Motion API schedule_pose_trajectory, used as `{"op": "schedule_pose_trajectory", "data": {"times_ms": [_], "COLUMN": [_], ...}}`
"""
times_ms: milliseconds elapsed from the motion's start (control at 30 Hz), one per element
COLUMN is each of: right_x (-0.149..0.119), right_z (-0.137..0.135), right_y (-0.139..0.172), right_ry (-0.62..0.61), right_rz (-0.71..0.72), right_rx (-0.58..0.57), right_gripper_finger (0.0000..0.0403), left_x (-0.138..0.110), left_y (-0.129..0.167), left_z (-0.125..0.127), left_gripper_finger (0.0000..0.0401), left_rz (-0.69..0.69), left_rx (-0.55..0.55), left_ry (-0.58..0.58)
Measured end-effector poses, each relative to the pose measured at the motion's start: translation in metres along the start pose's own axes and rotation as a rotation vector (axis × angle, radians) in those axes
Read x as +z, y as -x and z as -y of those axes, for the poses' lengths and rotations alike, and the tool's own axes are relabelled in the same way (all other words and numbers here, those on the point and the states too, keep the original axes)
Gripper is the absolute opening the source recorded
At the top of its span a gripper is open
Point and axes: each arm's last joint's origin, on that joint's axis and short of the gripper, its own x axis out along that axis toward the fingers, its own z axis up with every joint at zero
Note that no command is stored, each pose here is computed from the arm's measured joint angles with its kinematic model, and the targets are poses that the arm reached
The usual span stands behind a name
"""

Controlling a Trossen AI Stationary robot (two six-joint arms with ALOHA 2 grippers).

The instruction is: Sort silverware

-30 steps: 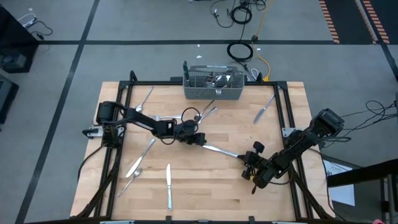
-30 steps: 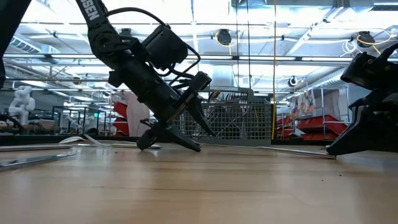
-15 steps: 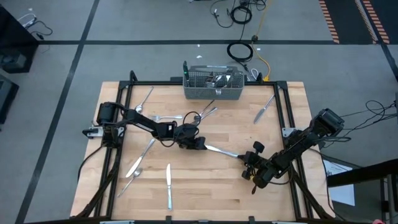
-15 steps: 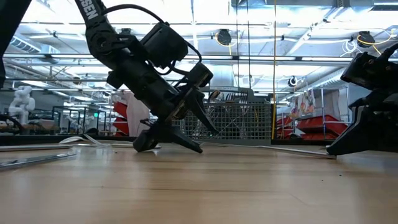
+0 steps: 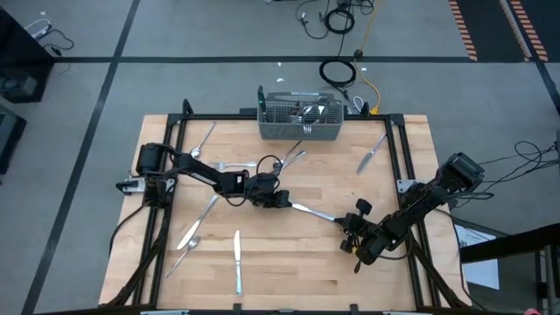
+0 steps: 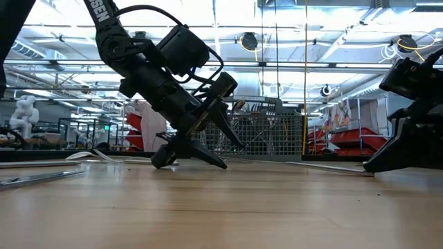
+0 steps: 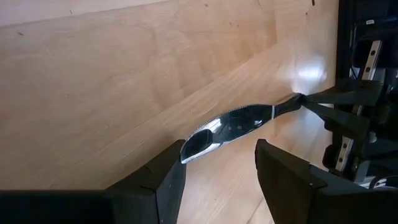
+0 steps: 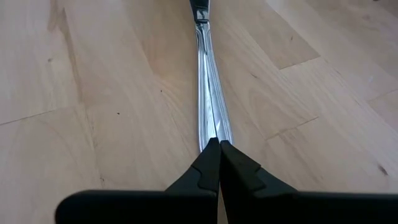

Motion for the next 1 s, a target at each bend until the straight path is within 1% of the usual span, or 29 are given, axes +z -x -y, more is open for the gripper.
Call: {"op": "schedule_pose_trajectory", "data": {"times_ms": [167, 233, 400, 500, 767, 867, 1000], "right_x": [0.0000, 0.0000, 0.0000, 0.0000, 0.0000, 0.0001, -0.0001], "right_z": [0.0000, 0.0000, 0.0000, 0.0000, 0.0001, 0.0001, 0.0002], "right_y": [0.0000, 0.0000, 0.0000, 0.0000, 0.0000, -0.0001, 0.0001], "right_ry": [0.003, 0.003, 0.007, 0.007, 0.011, 0.011, 0.023], "right_rz": [0.000, 0.000, 0.000, 0.000, 0.001, 0.001, 0.002], "right_rx": [0.000, 0.000, 0.000, 0.000, -0.001, -0.001, -0.003], "right_gripper_finger": [0.0000, 0.0000, 0.0000, 0.0000, 0.0000, 0.0000, 0.0000], "left_x": [0.0002, 0.0009, 0.0039, 0.0040, -0.0030, -0.0049, -0.0048], "left_y": [0.0000, 0.0000, 0.0003, 0.0003, -0.0005, -0.0007, -0.0006], "left_z": [0.0000, -0.0003, -0.0004, 0.0000, 0.0031, 0.0041, 0.0054], "left_gripper_finger": [0.0193, 0.0189, 0.0153, 0.0141, 0.0131, 0.0107, 0.0049], "left_rz": [0.003, 0.027, 0.089, 0.090, 0.069, 0.067, 0.074], "left_rx": [0.001, 0.009, 0.020, 0.015, -0.012, -0.022, -0.043], "left_ry": [-0.001, -0.011, -0.015, -0.013, -0.040, -0.047, -0.049]}}
